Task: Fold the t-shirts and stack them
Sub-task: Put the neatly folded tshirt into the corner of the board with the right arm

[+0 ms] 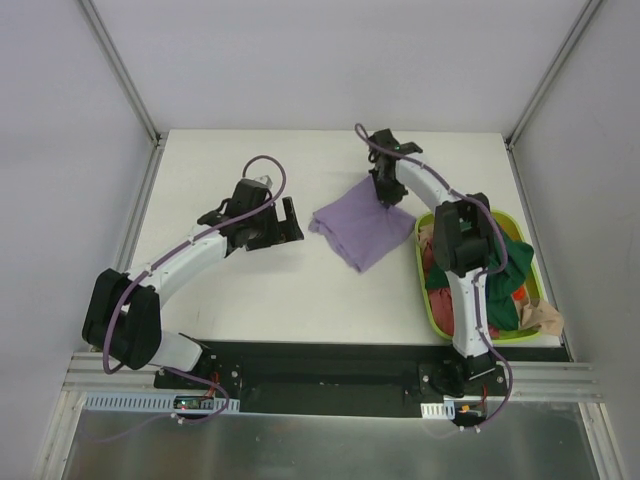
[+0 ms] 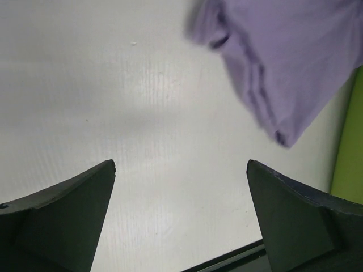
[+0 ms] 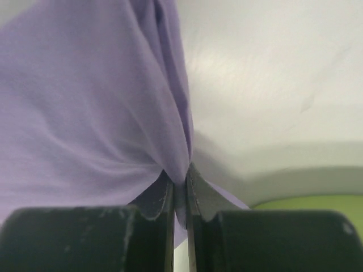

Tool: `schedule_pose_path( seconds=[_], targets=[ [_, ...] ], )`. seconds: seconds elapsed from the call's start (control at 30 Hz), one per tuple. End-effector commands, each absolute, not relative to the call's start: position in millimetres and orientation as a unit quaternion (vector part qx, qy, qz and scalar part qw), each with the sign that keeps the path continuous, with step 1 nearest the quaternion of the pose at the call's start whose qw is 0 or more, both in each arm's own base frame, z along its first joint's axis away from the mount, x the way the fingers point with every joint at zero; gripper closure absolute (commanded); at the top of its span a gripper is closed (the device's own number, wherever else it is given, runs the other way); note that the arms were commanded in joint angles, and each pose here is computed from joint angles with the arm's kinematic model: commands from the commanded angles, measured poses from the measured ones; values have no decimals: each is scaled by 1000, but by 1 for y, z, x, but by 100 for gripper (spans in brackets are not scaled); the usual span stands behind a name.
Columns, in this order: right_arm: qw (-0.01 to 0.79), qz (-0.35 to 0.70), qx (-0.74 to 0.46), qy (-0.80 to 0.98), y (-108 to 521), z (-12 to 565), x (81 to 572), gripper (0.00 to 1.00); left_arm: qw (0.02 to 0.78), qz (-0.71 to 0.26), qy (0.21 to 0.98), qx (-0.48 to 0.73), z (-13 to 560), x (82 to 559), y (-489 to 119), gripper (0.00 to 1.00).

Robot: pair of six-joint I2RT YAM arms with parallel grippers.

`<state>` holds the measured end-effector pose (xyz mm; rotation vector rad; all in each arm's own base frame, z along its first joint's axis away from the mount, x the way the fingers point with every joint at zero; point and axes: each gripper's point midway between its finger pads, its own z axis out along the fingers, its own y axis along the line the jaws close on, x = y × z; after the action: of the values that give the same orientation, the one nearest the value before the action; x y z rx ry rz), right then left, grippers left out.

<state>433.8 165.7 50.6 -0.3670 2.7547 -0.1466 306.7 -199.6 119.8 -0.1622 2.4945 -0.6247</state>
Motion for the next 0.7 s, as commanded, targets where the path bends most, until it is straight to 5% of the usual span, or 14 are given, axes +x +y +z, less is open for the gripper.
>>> schedule_pose_path(
  seconds=[0.0,0.23,0.67],
  targets=[
    [204,-109,-103,968,104,90,490,99,277,-192,938,-83,106,301,-176,1],
    [245,-82,-73,963,46,93,548,99,268,-173,944,-88,97,306,-171,1],
    [282,-168,-32,944,-90,94,574,95,271,-133,948,-98,96,308,-157,1]
  ],
)
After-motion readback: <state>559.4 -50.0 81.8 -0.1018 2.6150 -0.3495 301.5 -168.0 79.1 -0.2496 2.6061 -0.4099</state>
